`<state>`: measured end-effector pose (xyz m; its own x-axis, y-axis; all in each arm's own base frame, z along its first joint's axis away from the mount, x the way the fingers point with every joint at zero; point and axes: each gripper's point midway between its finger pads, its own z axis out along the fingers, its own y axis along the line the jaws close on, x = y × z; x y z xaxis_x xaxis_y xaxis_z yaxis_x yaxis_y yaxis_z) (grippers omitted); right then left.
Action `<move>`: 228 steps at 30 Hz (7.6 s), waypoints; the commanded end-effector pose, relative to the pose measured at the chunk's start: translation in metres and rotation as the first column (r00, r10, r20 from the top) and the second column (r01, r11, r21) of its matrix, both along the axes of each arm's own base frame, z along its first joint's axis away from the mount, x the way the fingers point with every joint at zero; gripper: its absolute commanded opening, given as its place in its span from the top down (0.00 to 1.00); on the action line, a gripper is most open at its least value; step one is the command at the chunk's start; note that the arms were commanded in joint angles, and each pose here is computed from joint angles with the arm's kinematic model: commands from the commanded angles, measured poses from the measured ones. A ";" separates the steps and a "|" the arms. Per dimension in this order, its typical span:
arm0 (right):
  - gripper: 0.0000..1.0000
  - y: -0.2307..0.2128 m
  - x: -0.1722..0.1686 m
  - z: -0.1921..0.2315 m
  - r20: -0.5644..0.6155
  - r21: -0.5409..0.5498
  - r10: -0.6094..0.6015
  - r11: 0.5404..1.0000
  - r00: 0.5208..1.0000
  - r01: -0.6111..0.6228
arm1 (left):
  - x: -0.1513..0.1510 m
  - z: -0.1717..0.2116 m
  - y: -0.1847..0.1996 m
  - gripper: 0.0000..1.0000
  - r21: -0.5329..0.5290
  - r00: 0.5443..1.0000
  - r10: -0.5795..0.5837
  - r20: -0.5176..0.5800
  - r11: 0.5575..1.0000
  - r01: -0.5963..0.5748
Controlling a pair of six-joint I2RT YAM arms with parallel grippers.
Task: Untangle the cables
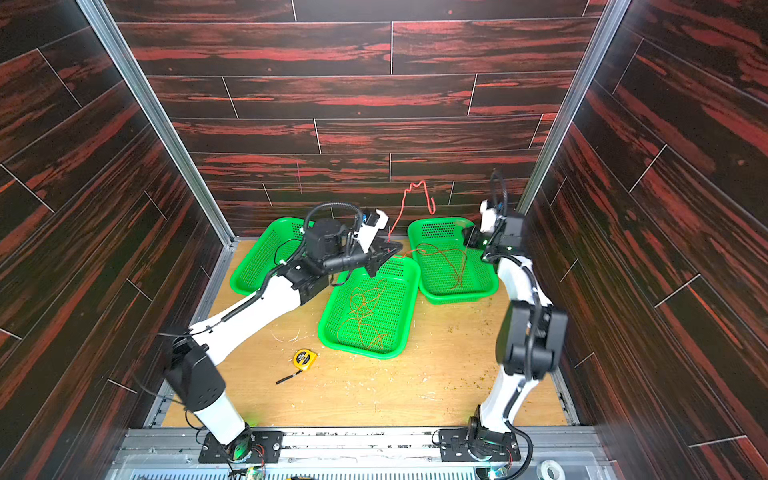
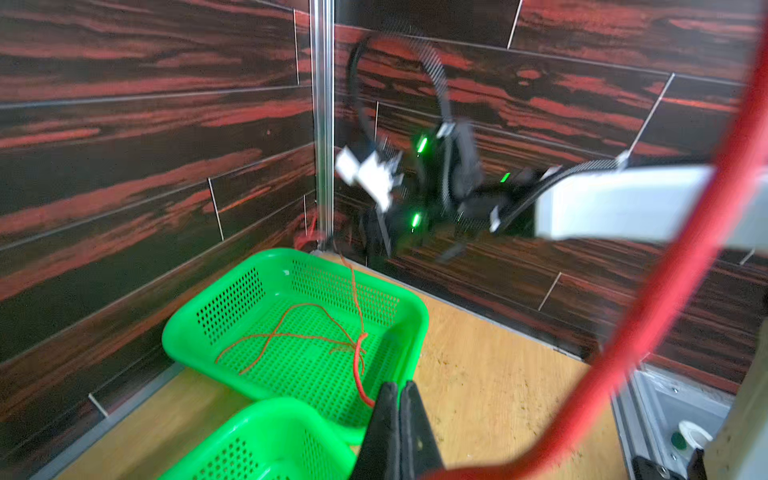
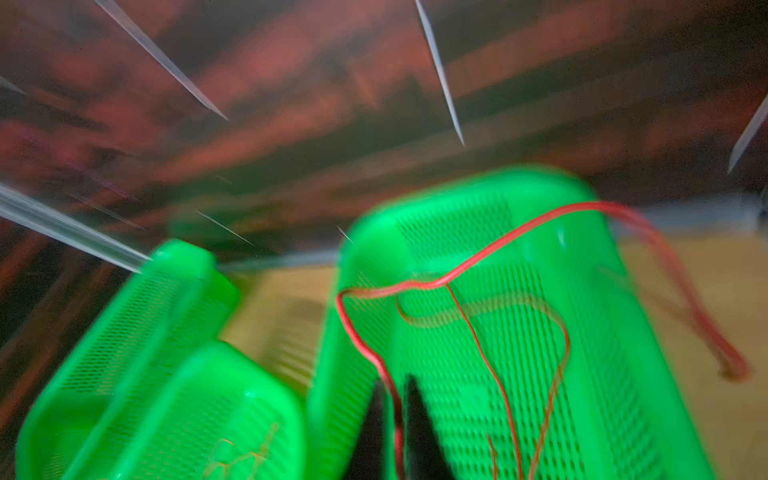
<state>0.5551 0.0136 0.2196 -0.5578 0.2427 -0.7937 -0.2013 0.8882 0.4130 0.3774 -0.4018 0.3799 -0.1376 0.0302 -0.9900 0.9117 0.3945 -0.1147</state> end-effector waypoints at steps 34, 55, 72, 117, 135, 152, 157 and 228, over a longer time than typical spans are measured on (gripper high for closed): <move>0.10 -0.016 -0.089 0.073 -0.033 -0.033 -0.142 0.989 0.989 0.141 | 0.139 -0.160 -0.113 0.91 0.120 0.916 0.358 -0.184 0.933 -0.340; 0.13 -0.007 -0.147 0.043 -0.127 -0.031 -0.159 0.987 0.979 0.156 | 0.088 -0.111 -0.090 0.01 0.382 0.946 0.325 0.001 0.874 -0.301; 0.18 -0.007 -0.181 -0.041 -0.358 -0.223 -0.242 0.960 0.902 0.169 | 0.082 -0.074 -0.039 0.01 0.454 0.931 0.364 0.010 0.828 -0.329; 0.46 -0.004 -0.160 -0.066 -0.469 -0.255 -0.307 0.945 0.828 0.206 | 0.034 -0.288 0.225 0.20 0.721 0.535 0.758 -0.372 0.599 -0.348; 0.56 -0.013 -0.123 -0.103 -0.519 -0.296 -0.415 0.907 0.747 0.299 | 0.033 -0.303 0.226 0.49 0.700 0.466 0.776 -0.426 0.609 -0.373; 1.00 -0.029 -0.145 -0.057 -0.421 -0.442 -0.487 0.847 0.765 0.296 | 0.031 -0.301 0.246 0.54 0.690 0.410 0.806 -0.426 0.583 -0.429; 1.00 -0.031 -0.153 -0.010 -0.328 -0.540 -0.484 0.801 0.811 0.259 | 0.035 -0.288 0.248 0.59 0.654 0.395 0.808 -0.438 0.588 -0.477; 0.01 0.033 -0.239 -0.110 -0.091 -0.399 -0.259 0.894 0.962 0.203 | -0.103 -0.202 0.440 0.01 0.207 -0.071 0.997 0.029 -0.076 -0.975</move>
<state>0.2929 0.0523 0.1030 -0.7122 0.1144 -0.6926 0.0577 0.9928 0.1047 0.2742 0.0181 0.1704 -0.2811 -0.1264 -0.9513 -0.3783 0.9256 -0.0113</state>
